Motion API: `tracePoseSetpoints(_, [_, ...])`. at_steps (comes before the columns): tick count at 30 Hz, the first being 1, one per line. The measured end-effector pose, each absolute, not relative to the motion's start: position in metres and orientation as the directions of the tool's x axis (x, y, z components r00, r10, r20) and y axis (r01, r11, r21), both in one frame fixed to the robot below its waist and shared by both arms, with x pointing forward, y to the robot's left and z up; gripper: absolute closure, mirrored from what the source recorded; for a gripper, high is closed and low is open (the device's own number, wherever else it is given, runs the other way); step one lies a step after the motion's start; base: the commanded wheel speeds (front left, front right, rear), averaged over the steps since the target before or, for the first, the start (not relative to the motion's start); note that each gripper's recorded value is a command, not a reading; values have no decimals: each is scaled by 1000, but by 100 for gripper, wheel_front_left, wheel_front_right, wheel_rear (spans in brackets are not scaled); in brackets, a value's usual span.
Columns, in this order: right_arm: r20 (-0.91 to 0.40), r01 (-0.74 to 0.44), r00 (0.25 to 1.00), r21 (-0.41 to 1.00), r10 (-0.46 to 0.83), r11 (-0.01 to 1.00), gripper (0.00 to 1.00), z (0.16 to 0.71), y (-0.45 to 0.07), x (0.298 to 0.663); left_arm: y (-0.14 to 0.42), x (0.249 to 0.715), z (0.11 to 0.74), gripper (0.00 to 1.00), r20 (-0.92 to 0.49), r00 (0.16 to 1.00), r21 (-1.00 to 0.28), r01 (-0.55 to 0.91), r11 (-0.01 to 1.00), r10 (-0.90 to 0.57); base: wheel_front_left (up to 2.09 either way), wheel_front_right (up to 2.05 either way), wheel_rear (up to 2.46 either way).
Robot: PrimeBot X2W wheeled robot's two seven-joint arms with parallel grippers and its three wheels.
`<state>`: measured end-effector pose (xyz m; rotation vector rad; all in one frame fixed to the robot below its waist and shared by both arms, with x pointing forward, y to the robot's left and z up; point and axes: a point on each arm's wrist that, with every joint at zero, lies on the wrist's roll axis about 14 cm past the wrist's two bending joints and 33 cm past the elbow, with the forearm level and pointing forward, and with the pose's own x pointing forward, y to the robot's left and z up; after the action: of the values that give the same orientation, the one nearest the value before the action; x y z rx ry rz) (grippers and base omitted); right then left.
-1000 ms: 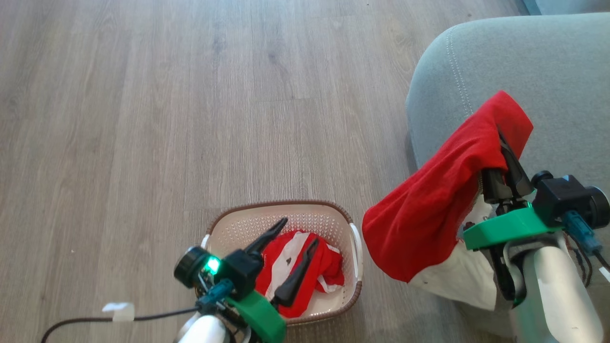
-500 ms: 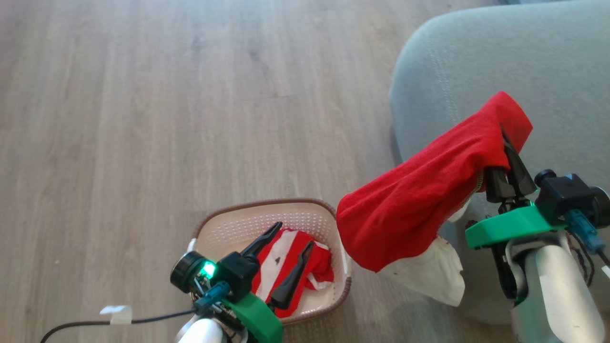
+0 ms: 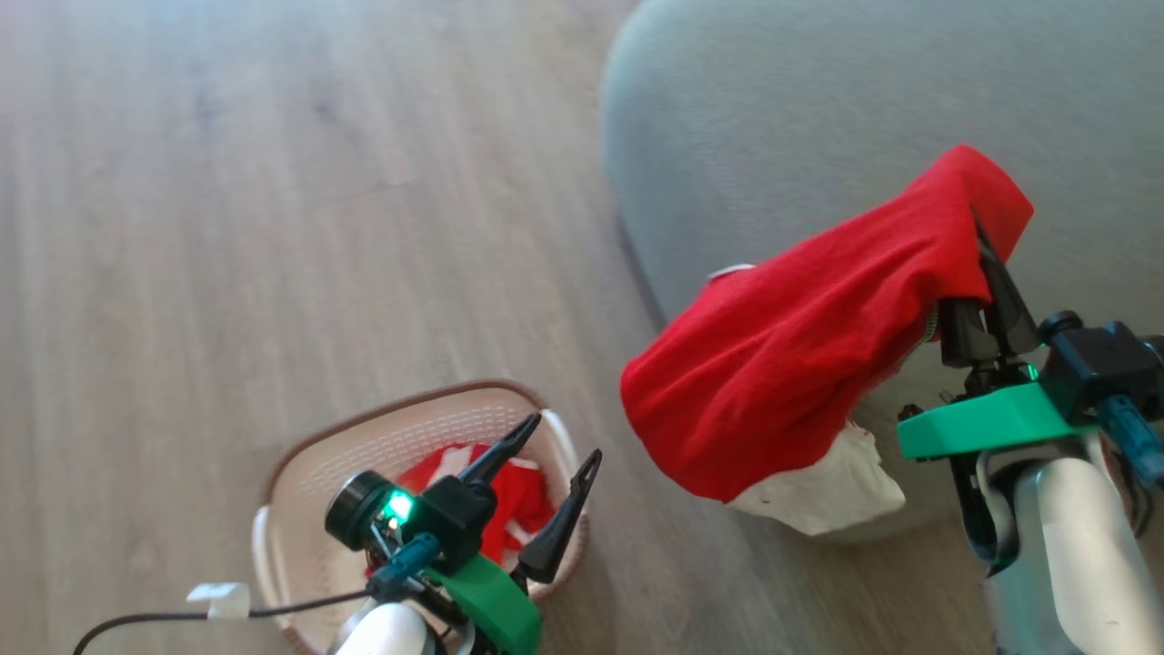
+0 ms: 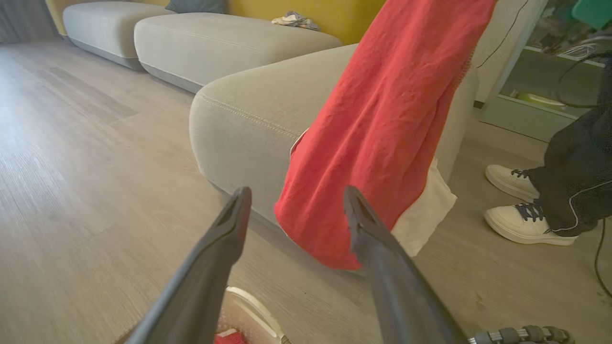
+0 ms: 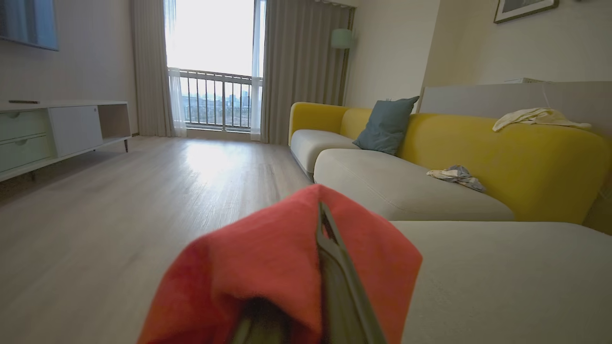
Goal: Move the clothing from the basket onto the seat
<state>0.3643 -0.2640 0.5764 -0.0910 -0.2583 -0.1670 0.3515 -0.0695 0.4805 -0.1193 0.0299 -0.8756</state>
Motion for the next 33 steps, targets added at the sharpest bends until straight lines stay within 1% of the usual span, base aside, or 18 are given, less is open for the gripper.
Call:
tracePoseSetpoints(7, [267, 304, 925, -99, -269, 948, 100, 582, -302, 334, -108, 345, 483, 0, 47, 539, -128, 838, 530, -841, 0, 0, 0])
tracePoseSetpoints(11, [271, 349, 912, -111, -309, 931, 100, 585, -315, 322, -126, 341, 484, 0, 59, 489, -134, 868, 478, -870, 0, 0, 0])
tracePoseSetpoints(15, [256, 374, 907, -122, -335, 920, 100, 581, -322, 317, -135, 340, 481, 0, 62, 463, -149, 880, 451, -884, 0, 0, 0])
tracePoseSetpoints(22, [265, 403, 895, -135, -359, 905, 100, 584, -331, 317, -138, 340, 475, 0, 54, 453, -167, 883, 439, -890, 0, 0, 0])
tracePoseSetpoints(28, [304, 431, 880, -191, -364, 882, 100, 600, -341, 330, -138, 345, 475, 0, 63, 451, -168, 884, 436, -890, 0, 0, 0])
tracePoseSetpoints(29, [359, 451, 861, -207, -362, 868, 100, 620, -349, 338, -137, 348, 473, 0, 62, 451, -165, 884, 436, -890, 0, 0, 0])
tracePoseSetpoints(33, [461, 484, 826, -281, -325, 829, 100, 667, -371, 351, -132, 350, 462, 0, 40, 454, -175, 880, 441, -890, 0, 0, 0])
